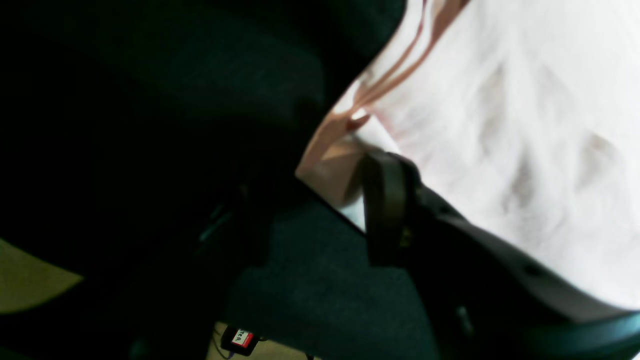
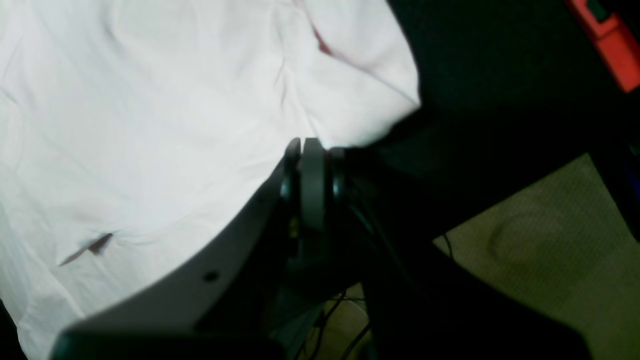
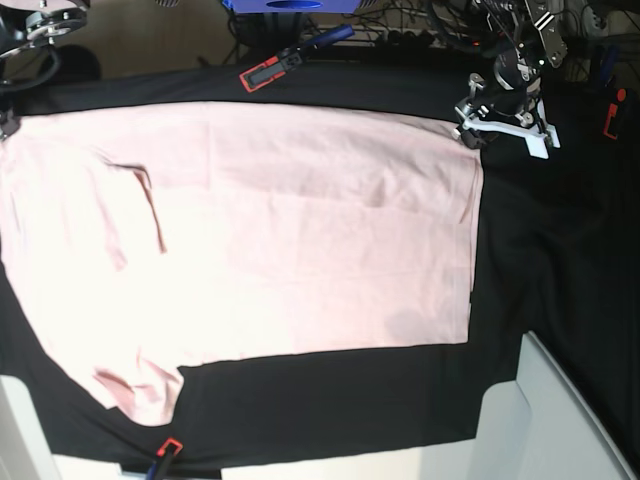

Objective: Fold the T-shirt properly
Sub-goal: 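Pull the grasped corner away from the shirt with the left gripper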

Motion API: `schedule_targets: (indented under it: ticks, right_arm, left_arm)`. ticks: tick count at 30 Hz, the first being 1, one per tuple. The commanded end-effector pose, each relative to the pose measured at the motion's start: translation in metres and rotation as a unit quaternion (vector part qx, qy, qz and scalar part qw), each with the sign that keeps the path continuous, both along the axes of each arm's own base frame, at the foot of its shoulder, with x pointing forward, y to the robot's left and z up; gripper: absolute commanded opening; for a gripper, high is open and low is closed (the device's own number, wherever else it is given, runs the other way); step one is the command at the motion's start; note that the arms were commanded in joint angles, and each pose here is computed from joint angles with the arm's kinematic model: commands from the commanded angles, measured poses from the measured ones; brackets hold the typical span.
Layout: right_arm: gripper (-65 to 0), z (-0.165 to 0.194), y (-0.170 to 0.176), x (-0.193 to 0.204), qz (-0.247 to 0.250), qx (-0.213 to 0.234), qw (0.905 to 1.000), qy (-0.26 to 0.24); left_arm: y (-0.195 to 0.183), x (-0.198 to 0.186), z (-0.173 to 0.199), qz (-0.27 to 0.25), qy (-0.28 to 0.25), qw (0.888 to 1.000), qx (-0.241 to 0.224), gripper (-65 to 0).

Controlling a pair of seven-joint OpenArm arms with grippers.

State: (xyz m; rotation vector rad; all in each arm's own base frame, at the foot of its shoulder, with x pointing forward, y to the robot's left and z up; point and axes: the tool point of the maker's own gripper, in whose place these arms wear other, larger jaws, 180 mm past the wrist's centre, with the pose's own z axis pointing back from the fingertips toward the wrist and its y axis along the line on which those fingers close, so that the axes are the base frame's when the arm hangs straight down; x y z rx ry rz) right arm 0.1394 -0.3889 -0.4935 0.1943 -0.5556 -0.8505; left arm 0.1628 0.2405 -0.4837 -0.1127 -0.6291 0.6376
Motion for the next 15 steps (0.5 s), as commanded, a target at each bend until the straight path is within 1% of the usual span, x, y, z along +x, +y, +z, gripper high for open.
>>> schedule_targets:
  ticks: [1, 6, 7, 10, 13, 15]
  right_arm:
    - [-65.0, 0.013, -0.017, 0.007, 0.000, -0.022, 0.9997, -0.014]
    - [-65.0, 0.013, -0.017, 0.007, 0.000, -0.022, 0.9997, -0.014]
    - [-65.0, 0.013, -0.017, 0.007, 0.000, -0.022, 0.9997, -0.014]
    - [-65.0, 0.013, -0.017, 0.007, 0.000, -0.022, 0.9997, -0.014]
    - [-65.0, 0.013, -0.017, 0.006, 0.000, -0.023, 0.9997, -0.013]
    - [-65.0, 0.013, -0.017, 0.005, 0.000, -0.023, 0.9997, -0.012]
  left_arm:
    - [-0.002, -0.004, -0.002, 0.000, 0.009, 1.000, -0.004, -44.8]
    - [-0.002, -0.005, -0.003, -0.001, 0.011, 1.000, -0.005, -64.2]
    - [-0.002, -0.007, -0.003, -0.001, 0.013, 1.000, -0.005, -65.0]
    - [-0.002, -0.008, -0.004, -0.001, 0.014, 1.000, -0.005, -65.0]
    - [0.000, -0.019, -0.004, 0.001, 0.023, 1.000, -0.002, -65.0]
    - [0.002, -0.020, 0.000, -0.001, 0.020, 1.000, 0.004, -65.0]
